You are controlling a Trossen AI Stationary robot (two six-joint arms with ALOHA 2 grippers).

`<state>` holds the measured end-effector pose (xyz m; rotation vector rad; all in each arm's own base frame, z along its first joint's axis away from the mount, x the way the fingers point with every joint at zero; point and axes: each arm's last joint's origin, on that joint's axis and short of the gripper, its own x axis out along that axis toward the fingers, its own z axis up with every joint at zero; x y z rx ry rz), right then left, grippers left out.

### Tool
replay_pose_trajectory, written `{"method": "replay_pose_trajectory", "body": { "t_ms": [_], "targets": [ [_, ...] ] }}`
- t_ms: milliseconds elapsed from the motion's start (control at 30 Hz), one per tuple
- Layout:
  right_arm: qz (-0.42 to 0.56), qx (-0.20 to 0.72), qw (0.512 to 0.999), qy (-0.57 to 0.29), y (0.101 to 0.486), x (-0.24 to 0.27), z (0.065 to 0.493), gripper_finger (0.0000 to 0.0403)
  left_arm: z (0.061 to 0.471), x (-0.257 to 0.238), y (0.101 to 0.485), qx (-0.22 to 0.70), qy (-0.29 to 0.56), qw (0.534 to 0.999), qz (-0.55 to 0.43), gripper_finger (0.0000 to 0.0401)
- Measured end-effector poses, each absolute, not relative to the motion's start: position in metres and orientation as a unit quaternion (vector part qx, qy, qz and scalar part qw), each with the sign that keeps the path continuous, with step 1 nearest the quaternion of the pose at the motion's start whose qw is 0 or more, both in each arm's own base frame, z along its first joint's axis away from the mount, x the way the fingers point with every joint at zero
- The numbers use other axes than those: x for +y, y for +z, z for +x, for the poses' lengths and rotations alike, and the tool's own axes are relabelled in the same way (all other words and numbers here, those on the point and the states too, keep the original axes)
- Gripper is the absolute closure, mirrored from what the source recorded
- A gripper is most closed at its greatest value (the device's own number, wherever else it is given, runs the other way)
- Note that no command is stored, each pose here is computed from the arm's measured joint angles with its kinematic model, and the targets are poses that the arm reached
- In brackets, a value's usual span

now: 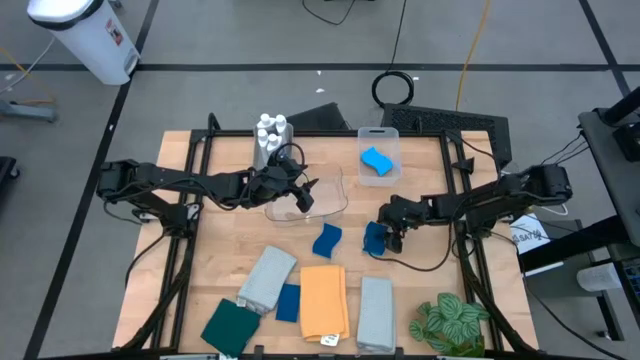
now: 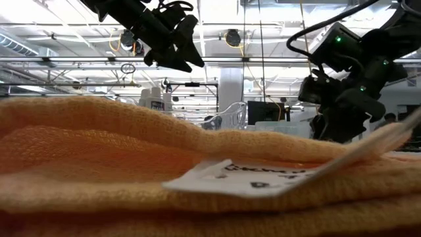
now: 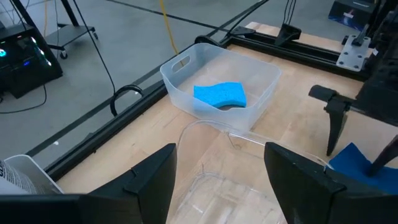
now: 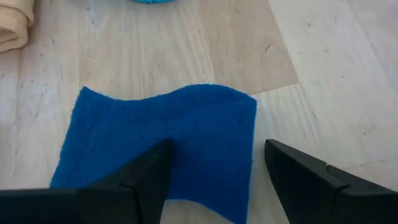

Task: Pick & Place Kitchen Items
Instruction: Put the blue sponge into the white bin

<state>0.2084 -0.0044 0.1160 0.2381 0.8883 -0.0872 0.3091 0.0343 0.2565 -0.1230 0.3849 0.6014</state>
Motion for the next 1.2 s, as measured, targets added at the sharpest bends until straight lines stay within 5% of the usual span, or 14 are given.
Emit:
{"method": "replay_pose_trajectory", "body": {
  "t_ms": [733,1200],
  "targets": [
    [0.057,0.431,0.901,-0.008,0.117,-0.015,0.206,0.0386,0.309,0.034,0.257,0.191,0.293,0.935,-0.054,0.0153],
    [0.034,0.359,0.933,-0.011,0.154,-0.015,0.194,0.04,0.309,0.034,0.256,0.195,0.293,0.934,-0.053,0.0153]
  ]
}}
